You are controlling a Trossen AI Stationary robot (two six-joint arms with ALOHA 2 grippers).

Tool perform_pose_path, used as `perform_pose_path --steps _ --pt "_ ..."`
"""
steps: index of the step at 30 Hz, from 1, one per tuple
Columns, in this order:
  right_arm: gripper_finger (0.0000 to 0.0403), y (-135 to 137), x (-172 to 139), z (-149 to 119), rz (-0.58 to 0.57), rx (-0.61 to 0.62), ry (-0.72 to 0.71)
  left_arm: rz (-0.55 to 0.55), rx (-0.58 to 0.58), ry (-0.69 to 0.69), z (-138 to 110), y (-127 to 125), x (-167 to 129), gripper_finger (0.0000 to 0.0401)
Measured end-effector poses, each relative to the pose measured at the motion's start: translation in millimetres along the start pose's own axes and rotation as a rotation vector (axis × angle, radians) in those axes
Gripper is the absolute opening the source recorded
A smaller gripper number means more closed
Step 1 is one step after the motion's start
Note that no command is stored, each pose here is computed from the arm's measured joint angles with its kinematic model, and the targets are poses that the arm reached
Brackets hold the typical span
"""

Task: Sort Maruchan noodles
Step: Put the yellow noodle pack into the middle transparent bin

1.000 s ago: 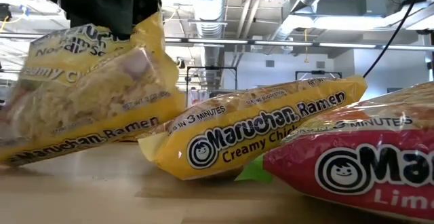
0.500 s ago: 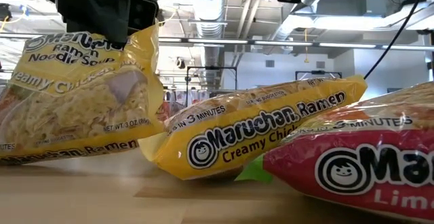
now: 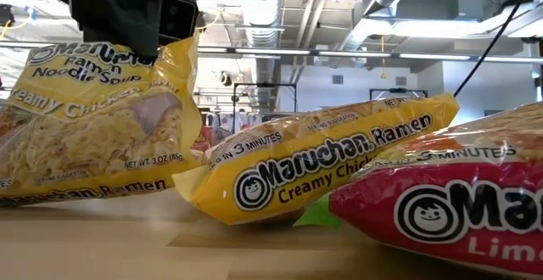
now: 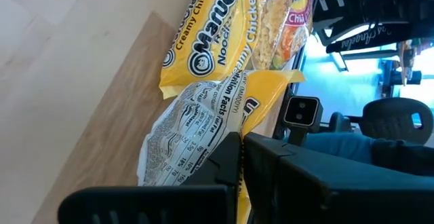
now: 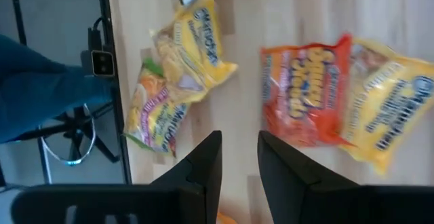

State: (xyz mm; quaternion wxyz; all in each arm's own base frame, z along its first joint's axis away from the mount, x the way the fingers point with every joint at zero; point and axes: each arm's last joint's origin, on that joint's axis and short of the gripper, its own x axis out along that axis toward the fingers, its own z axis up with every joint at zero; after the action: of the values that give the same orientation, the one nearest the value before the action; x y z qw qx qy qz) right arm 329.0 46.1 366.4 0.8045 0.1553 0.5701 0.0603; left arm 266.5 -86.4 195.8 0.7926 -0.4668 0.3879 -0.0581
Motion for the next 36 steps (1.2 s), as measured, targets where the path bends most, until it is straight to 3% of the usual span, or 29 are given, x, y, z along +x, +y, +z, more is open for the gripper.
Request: perform_pose_path --steps 8,16,25,36 --pt "0.0119 42 32 -6 -0.003 -0.021 -0.118 0.006 0.02 0.013 -1 1 0 0.0" --pt "0.0119 64 76 -17 0.012 -0.055 -0.222 0.018 0.027 0.021 -2 2 0 0.0" --pt "0.0119 68 108 -21 0.076 -0.113 -0.356 0.017 0.027 0.02 -1 2 0 0.0" --pt "0.0119 50 132 -19 0.092 -0.13 -0.492 0.01 0.029 0.007 -2 1 0 0.0"
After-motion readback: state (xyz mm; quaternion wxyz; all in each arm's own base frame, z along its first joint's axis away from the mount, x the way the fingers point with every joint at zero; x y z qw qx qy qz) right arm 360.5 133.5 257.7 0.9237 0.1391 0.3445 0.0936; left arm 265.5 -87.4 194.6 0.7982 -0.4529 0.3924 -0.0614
